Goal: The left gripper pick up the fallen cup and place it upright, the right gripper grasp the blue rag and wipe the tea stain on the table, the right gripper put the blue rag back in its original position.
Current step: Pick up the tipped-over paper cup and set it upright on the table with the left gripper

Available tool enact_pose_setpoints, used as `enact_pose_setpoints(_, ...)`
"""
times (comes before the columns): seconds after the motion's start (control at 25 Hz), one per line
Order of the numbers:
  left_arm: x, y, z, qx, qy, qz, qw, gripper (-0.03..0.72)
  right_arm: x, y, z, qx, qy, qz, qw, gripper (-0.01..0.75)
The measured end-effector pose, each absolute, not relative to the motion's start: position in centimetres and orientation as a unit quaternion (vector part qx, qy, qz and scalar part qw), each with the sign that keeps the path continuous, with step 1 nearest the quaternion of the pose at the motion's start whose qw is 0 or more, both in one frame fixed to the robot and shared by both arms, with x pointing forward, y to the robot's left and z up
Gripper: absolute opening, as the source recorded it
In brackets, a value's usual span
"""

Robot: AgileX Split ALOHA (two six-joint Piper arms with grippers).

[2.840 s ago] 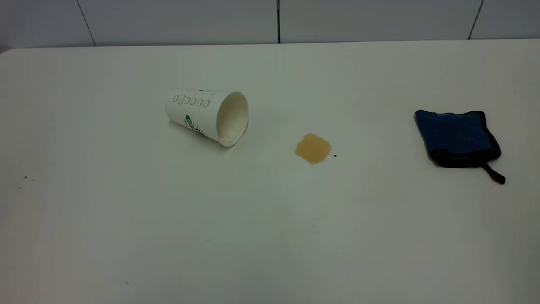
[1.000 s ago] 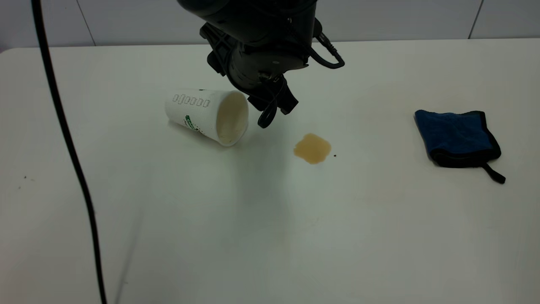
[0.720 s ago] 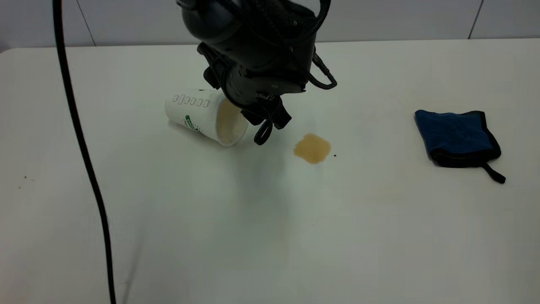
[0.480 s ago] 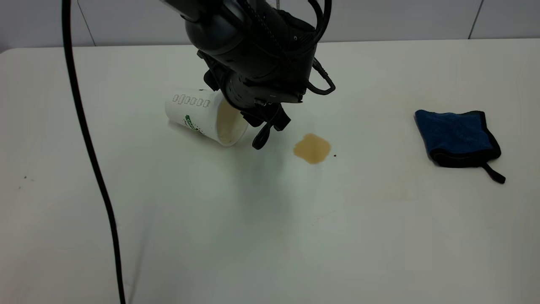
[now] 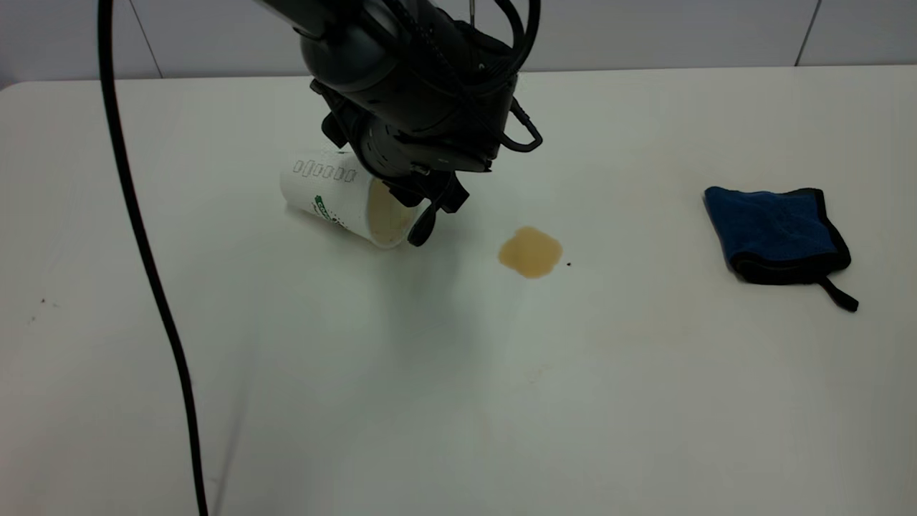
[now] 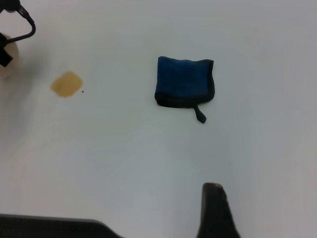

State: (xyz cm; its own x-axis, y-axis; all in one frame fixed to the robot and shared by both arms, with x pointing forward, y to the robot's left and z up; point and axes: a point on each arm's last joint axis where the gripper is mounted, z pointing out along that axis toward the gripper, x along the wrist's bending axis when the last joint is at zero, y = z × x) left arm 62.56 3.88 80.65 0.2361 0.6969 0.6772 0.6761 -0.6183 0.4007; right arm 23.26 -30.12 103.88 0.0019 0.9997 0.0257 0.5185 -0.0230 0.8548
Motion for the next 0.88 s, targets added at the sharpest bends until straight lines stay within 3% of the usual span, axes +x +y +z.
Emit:
enact_pose_setpoints(0.32, 62.8, 4.6, 79.3, 0.789, 0.439, 0.43, 0.001, 0.555, 23.3, -30.1, 103.9, 0.621, 0.611, 0.355, 0.339, 0.534)
enact_pose_setpoints(0.48, 62.5, 5.4, 78.2, 0.777, 0.444, 0.445, -0.036, 0.497, 23.3, -30.1, 103.9, 0.621, 0.611, 0.355, 0.339, 0.534)
enact_pose_setpoints(0.6, 62.4, 5.5, 78.1, 0.775, 0.444, 0.448, -0.041, 0.368, 23.3, -30.1, 103.9, 0.621, 0.611, 0.355, 0.339, 0.534)
enact_pose_setpoints(0.76, 62.5, 5.7, 78.6, 0.771, 0.437, 0.461, -0.054, 0.112, 23.3, -30.1, 103.9, 0.621, 0.611, 0.355, 0.339, 0.534)
enact_pose_setpoints(0.88, 62.6, 5.4, 80.5, 0.775, 0.437, 0.454, -0.05, 0.026, 23.3, -30.1, 103.9, 0.621, 0.611, 0.355, 0.339, 0.534)
